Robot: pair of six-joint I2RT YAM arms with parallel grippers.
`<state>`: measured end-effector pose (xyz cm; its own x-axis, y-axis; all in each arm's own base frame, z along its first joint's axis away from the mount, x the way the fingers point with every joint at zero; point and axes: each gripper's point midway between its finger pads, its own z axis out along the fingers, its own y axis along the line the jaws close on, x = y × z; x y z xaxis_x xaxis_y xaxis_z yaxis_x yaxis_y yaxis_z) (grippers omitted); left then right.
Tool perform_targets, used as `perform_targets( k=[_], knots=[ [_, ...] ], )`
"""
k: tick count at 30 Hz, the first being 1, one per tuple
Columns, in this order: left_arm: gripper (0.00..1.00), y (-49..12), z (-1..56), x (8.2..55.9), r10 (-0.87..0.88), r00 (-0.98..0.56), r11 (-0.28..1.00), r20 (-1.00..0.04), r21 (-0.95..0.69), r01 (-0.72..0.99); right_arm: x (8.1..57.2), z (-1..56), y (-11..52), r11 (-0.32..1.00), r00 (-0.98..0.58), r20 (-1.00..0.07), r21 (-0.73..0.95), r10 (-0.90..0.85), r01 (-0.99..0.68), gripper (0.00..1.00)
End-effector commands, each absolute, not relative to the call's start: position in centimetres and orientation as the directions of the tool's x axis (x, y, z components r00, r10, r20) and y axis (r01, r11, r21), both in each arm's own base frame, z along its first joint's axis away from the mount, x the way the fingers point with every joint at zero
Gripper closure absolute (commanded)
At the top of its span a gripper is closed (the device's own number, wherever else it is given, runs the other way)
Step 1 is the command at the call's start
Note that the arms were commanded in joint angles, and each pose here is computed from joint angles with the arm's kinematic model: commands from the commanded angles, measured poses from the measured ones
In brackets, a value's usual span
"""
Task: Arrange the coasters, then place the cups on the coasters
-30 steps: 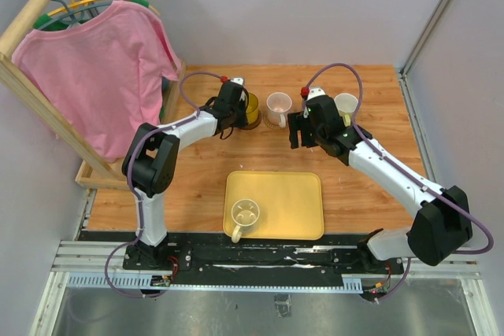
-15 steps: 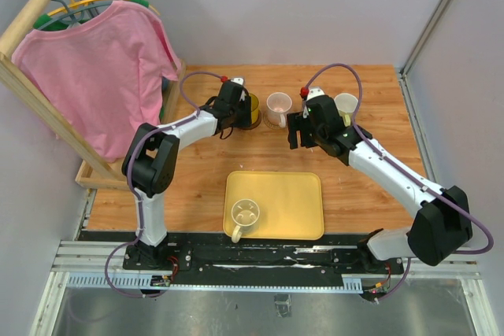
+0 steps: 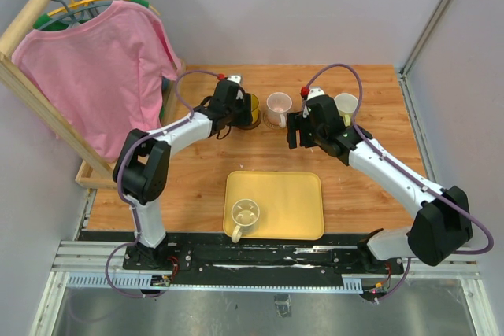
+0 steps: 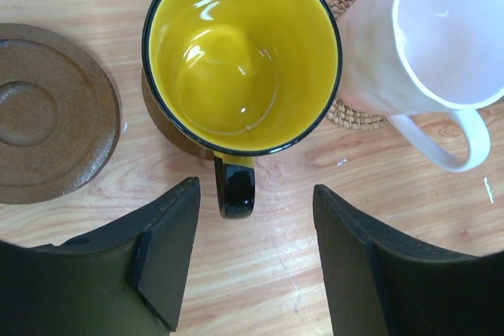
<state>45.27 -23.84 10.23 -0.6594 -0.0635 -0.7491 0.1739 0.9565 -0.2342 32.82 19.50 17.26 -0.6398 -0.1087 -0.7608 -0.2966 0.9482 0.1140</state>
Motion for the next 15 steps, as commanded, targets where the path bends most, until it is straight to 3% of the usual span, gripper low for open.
perform_targets(
  k=[1, 15],
  knots=[
    [0.36, -24.3, 11.8, 44.5, -0.079, -0.642, 0.943, -0.763, -0.266, 0.201, 32.4, 18.2, 20.2, 0.939, -0.625, -0.776, 0.152, -0.08, -0.31, 0.25],
    [0.37, -26.1, 11.3, 43.3, -0.062, -0.654, 0.922, -0.754, -0.295, 0.253, 31.7, 18.3, 19.7, 0.94, -0.626, -0.778, 0.165, -0.062, -0.298, 0.25]
  ],
)
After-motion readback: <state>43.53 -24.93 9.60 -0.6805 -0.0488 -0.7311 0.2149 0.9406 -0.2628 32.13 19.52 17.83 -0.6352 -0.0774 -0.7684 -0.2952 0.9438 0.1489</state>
